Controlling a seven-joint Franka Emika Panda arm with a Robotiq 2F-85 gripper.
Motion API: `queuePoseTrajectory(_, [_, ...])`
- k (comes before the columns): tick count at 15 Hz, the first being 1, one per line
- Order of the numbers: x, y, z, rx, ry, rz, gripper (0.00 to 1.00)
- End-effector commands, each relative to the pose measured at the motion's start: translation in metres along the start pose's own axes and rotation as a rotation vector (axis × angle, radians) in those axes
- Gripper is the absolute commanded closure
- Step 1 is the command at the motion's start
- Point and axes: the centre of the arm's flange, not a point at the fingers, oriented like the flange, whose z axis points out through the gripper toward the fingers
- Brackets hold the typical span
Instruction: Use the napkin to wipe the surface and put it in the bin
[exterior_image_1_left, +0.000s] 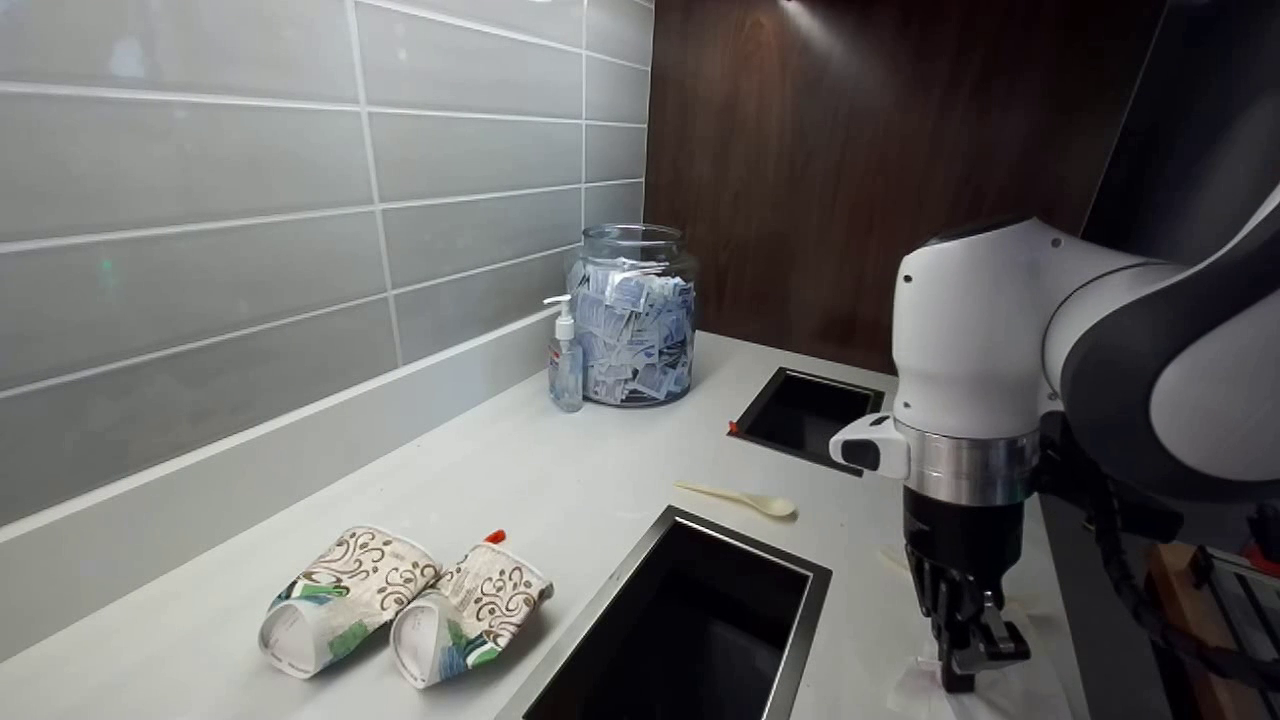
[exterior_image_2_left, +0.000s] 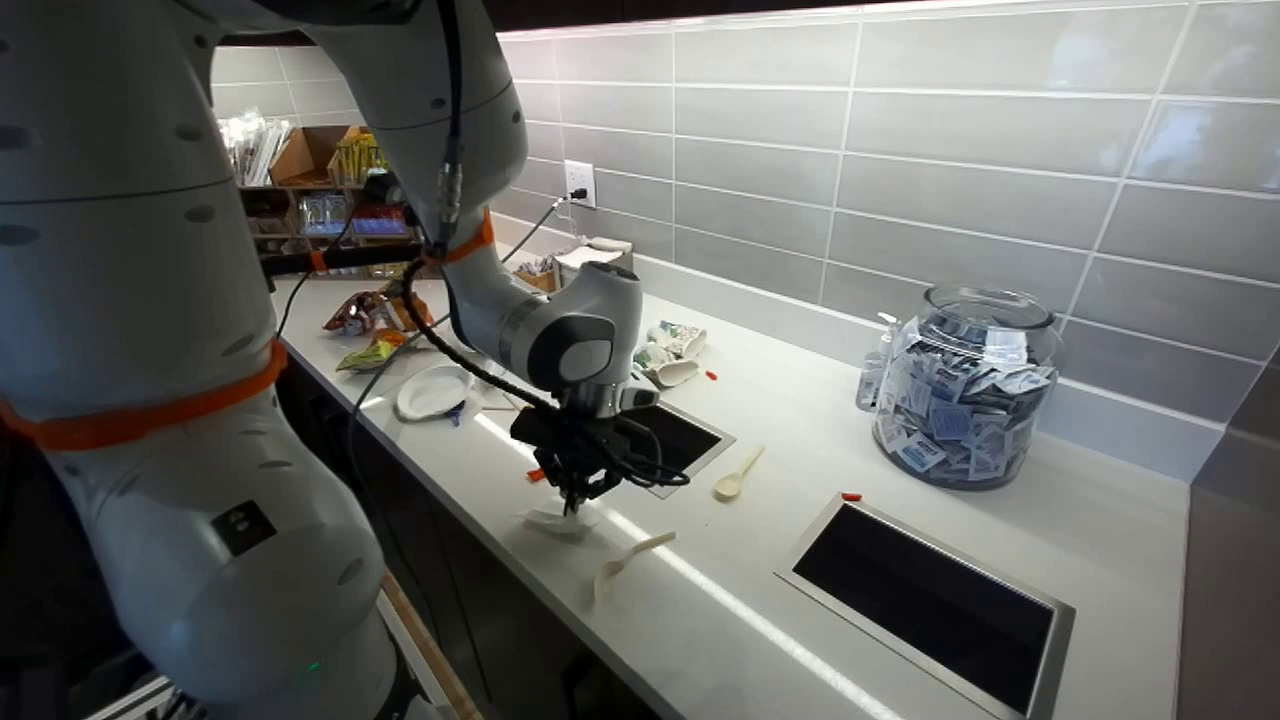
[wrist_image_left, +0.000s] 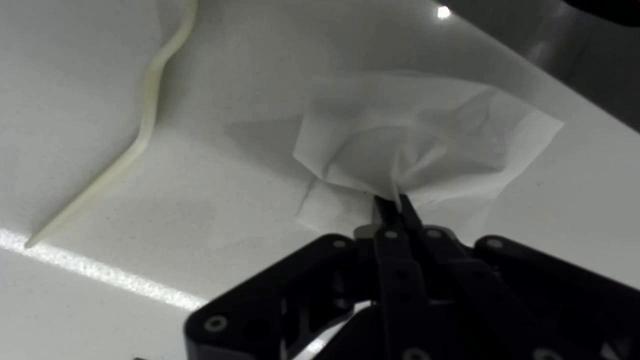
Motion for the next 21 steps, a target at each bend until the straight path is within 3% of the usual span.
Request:
queuePoseTrajectory(1, [-0.029,-0.01,-0.004,0.051,-0.049,-0.057,1.0])
queuePoseTrajectory(6, [-0.024,-0.02,0.008,0.129,-0.09,-0.129,1.0])
queuePoseTrajectory(16, [-0.011,-0.056,0.023,0.249,-0.081,-0.209,1.0])
queuePoseTrajectory(21, [-0.012,-0.06,0.006,0.243,-0.022,-0.181,1.0])
